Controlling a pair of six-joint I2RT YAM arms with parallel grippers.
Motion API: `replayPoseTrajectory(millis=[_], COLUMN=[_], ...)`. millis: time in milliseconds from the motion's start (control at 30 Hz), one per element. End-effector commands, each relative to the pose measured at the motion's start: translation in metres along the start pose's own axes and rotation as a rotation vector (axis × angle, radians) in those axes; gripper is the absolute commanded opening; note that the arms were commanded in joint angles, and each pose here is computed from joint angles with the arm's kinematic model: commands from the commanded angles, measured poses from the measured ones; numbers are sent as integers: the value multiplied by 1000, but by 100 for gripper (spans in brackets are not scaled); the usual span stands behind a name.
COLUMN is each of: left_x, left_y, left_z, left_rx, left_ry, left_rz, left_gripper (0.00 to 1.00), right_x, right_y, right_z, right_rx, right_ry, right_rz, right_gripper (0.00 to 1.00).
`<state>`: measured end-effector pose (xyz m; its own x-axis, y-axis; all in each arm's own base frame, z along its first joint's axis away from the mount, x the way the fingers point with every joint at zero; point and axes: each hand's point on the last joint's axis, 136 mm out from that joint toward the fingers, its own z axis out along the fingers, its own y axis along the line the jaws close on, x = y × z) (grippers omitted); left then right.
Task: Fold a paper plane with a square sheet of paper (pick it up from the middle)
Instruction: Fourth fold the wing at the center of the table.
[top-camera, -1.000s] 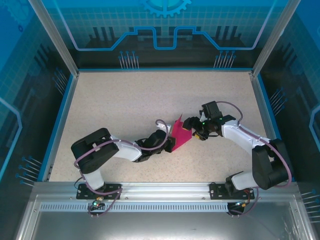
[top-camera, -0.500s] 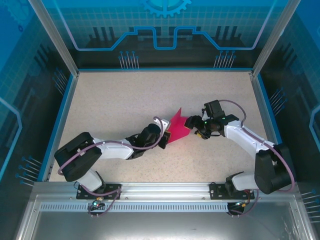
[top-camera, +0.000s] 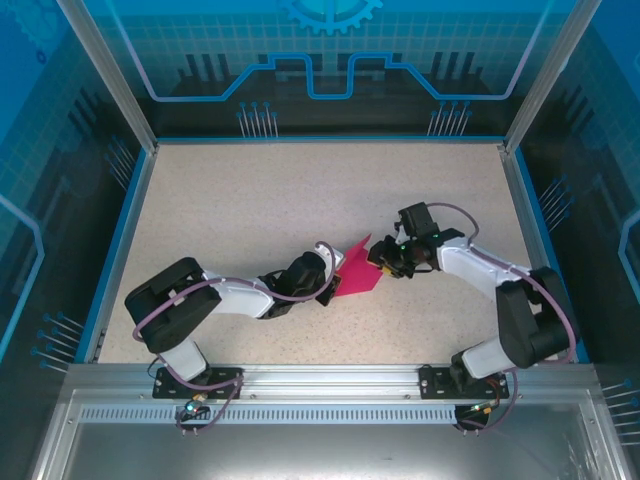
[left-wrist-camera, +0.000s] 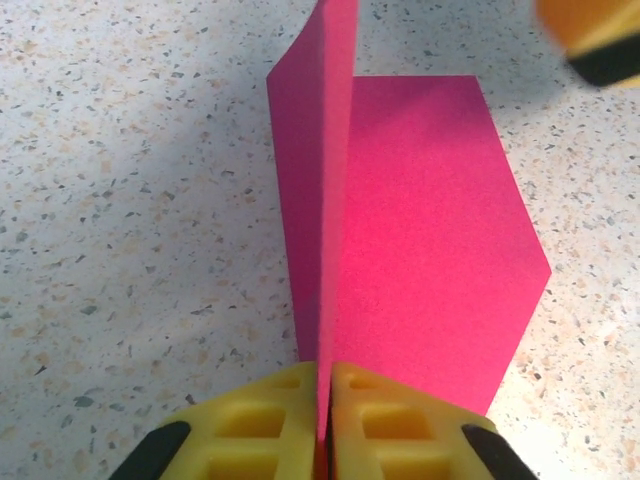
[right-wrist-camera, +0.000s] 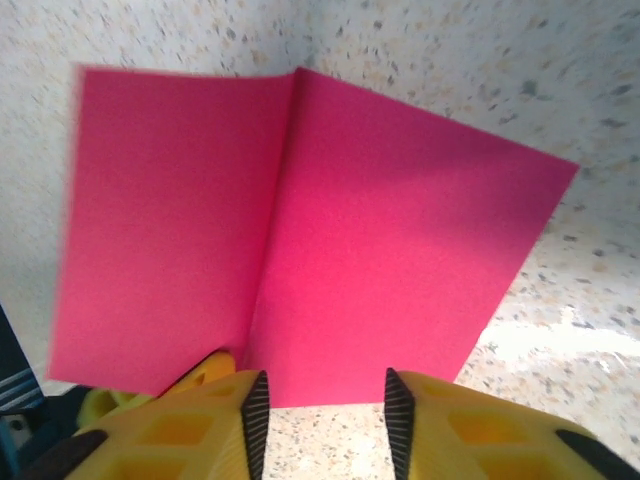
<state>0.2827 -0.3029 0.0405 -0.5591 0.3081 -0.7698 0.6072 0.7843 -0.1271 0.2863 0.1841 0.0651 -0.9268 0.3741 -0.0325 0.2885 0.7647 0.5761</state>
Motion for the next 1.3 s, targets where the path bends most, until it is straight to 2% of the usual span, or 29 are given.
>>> replayPoseTrajectory(millis=[0, 167, 333, 467, 767, 933, 1267], left_x=[-11, -10, -7, -3, -5, -1, 1], left_y=[-13, -21, -26, -26, -30, -38, -33], left_z=[2, -4, -8, -7, -2, 1, 7], left_rx=[61, 122, 171, 172, 203, 258, 261], left_ry=[-31, -69, -99, -109, -118, -89, -42], left_rz=[3, -21, -39, -37, -28, -47, -227], left_gripper=[15, 24, 26, 25, 9, 6, 6], right_x=[10, 13, 15, 16, 19, 21, 22], right_y=[5, 0, -7, -8, -12, -19, -25], right_z=[18, 34, 40, 41, 47, 50, 47], right_rx=[-19, -8, 9, 13, 23, 43, 55], right_ry=[58, 90, 110, 114, 138, 151, 148], right_rz=[-28, -18, -1, 2, 7, 9, 3], right_gripper=[34, 32, 31, 31, 31, 31, 31])
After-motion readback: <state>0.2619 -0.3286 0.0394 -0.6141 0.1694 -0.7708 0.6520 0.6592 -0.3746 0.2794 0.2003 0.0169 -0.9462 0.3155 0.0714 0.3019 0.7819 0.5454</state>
